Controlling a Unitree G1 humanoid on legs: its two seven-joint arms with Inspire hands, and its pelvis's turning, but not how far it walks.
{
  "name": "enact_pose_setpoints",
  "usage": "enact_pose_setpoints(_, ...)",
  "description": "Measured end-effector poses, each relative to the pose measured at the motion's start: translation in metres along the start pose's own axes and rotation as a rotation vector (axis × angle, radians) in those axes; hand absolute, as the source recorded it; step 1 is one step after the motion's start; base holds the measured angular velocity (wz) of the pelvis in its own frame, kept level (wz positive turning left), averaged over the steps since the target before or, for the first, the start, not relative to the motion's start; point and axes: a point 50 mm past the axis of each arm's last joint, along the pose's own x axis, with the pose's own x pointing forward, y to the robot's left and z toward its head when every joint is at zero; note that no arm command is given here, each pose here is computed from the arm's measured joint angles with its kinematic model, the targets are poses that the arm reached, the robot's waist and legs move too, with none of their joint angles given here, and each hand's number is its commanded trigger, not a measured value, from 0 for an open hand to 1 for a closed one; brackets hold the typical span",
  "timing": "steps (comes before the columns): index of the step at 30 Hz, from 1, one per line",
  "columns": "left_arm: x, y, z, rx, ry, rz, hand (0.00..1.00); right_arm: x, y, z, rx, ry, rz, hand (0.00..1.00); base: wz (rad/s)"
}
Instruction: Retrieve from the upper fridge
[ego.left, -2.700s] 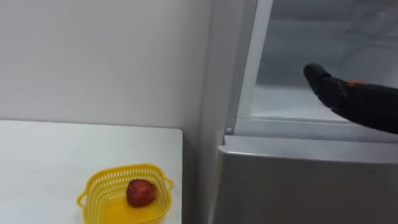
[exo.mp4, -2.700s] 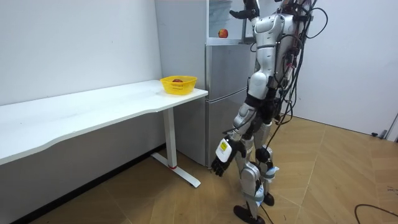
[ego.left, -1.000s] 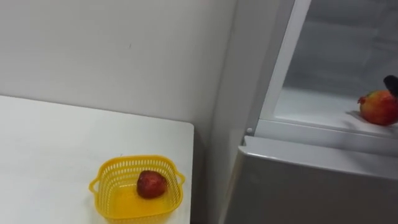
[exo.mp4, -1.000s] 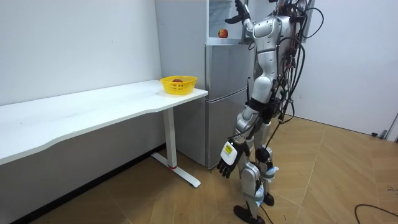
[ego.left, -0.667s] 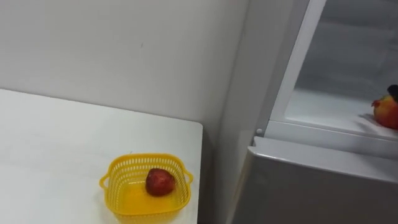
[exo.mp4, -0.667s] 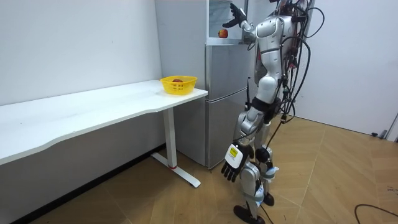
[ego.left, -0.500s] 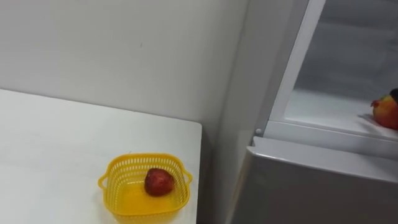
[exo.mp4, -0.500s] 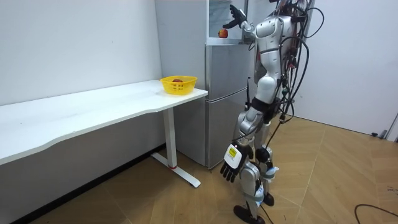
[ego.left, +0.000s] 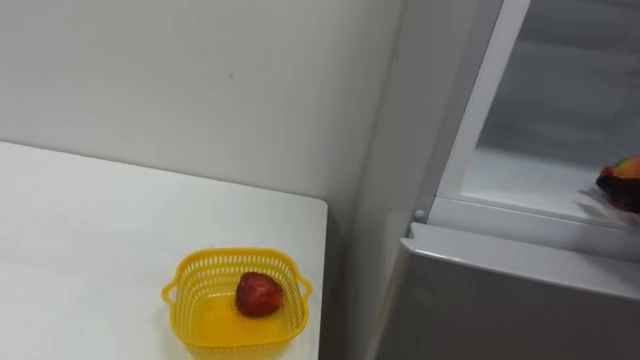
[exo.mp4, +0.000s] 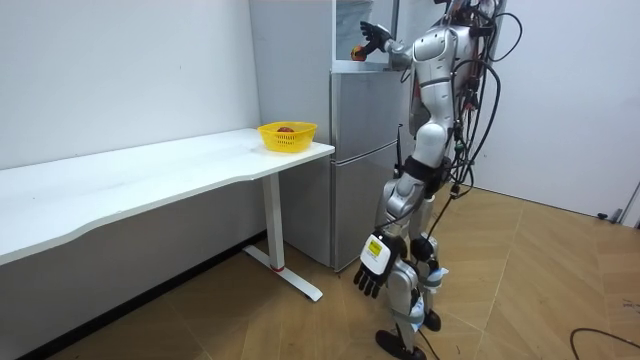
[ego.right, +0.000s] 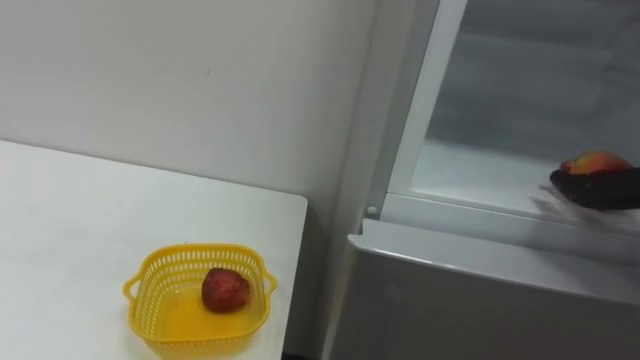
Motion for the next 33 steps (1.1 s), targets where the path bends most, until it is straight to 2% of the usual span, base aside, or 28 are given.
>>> enact_pose_setpoints(8, 0.000, 0.005, -0.002, -0.006, 0.004, 0.025, 0.00, -0.001, 0.001, -0.021, -0.021, 0.099, 0.110, 0.00, 0.00)
enact_pose_setpoints(17, 0.000, 0.008, -0.004, -0.025, 0.013, 0.032, 0.00, 0.003, 0.000, -0.025, -0.018, 0.128, 0.136, 0.00, 0.00)
enact_pose_setpoints(18, 0.000, 0.009, -0.004, -0.027, 0.014, 0.032, 0.00, 0.003, 0.000, -0.025, -0.019, 0.128, 0.140, 0.09, 0.00)
enact_pose_setpoints(19, 0.000, 0.009, -0.004, -0.028, 0.015, 0.033, 0.00, 0.003, -0.002, -0.025, -0.023, 0.130, 0.146, 0.29, 0.00)
enact_pose_setpoints(20, 0.000, 0.009, -0.005, -0.027, 0.017, 0.032, 0.00, 0.003, -0.003, -0.026, -0.026, 0.136, 0.150, 0.67, 0.00)
enact_pose_setpoints(21, 0.000, 0.009, -0.005, -0.027, 0.018, 0.031, 0.00, 0.003, -0.003, -0.027, -0.027, 0.138, 0.152, 0.91, 0.00)
enact_pose_setpoints(22, 0.000, 0.009, -0.004, -0.027, 0.018, 0.025, 0.00, 0.003, -0.003, -0.028, -0.028, 0.144, 0.153, 1.00, 0.00)
enact_pose_setpoints(33, 0.001, 0.008, -0.003, -0.028, 0.030, -0.001, 0.00, 0.006, -0.004, -0.029, -0.032, 0.163, 0.190, 1.00, 0.00)
